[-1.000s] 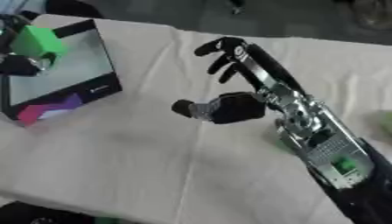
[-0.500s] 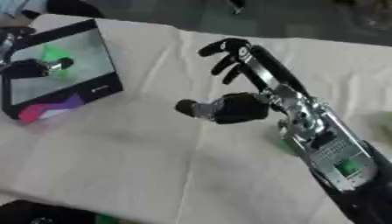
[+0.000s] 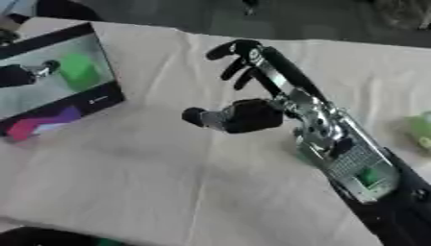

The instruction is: Pick up the objects with one hand, pass them to the other hand, and then place them into the box on the other side of the table.

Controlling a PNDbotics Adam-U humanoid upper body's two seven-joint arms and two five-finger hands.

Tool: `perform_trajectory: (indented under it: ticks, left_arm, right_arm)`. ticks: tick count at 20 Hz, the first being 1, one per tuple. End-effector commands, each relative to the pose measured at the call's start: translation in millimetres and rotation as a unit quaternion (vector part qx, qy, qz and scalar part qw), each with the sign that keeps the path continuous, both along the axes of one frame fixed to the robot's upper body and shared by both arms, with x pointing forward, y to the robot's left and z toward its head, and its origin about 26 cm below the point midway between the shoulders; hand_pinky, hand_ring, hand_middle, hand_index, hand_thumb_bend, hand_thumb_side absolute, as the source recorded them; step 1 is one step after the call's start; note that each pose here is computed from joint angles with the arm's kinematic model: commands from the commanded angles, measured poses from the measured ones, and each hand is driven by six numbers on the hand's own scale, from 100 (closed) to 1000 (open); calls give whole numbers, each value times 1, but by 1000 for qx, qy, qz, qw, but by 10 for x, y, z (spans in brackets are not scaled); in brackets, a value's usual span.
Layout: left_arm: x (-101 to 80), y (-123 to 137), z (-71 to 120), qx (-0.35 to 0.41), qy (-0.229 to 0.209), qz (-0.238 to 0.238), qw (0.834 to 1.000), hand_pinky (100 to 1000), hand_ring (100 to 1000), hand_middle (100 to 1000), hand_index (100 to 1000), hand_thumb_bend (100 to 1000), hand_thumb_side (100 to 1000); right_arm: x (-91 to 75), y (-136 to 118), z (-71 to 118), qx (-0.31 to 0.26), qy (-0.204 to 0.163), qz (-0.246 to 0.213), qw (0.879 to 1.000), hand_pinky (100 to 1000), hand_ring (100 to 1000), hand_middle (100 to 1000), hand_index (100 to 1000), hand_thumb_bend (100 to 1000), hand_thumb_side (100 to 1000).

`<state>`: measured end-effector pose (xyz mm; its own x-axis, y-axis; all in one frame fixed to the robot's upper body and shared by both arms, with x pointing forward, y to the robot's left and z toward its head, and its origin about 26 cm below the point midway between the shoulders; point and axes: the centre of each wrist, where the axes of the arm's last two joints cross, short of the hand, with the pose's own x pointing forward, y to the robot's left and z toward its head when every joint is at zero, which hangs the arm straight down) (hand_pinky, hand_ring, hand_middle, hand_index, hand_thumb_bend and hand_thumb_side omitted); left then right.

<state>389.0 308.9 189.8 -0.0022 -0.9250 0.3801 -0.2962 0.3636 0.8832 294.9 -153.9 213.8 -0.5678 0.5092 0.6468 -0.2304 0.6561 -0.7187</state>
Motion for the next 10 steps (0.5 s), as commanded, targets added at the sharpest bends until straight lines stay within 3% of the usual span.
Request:
perform_trajectory:
  ticks: [1, 5, 10]
  left_arm:
    - [-167, -96, 242, -42, -62, -43, 996, 900, 651, 677, 758, 451, 492]
    - [-345, -206, 301, -86, -85, -74, 990, 909, 646, 676, 754, 427, 502]
    - [-446, -232, 299, -94, -78, -79, 989, 908, 649, 678, 757, 418, 519]
  right_arm:
    - [-9, -85, 112, -4, -18, -12, 1000, 604, 686, 792, 791, 667, 380]
    - [-1, -163, 85, -13, -5, -36, 999, 619, 702, 802, 798, 672, 385]
    - [5, -275, 55, -44, 20, -71, 996, 644, 728, 817, 805, 668, 389]
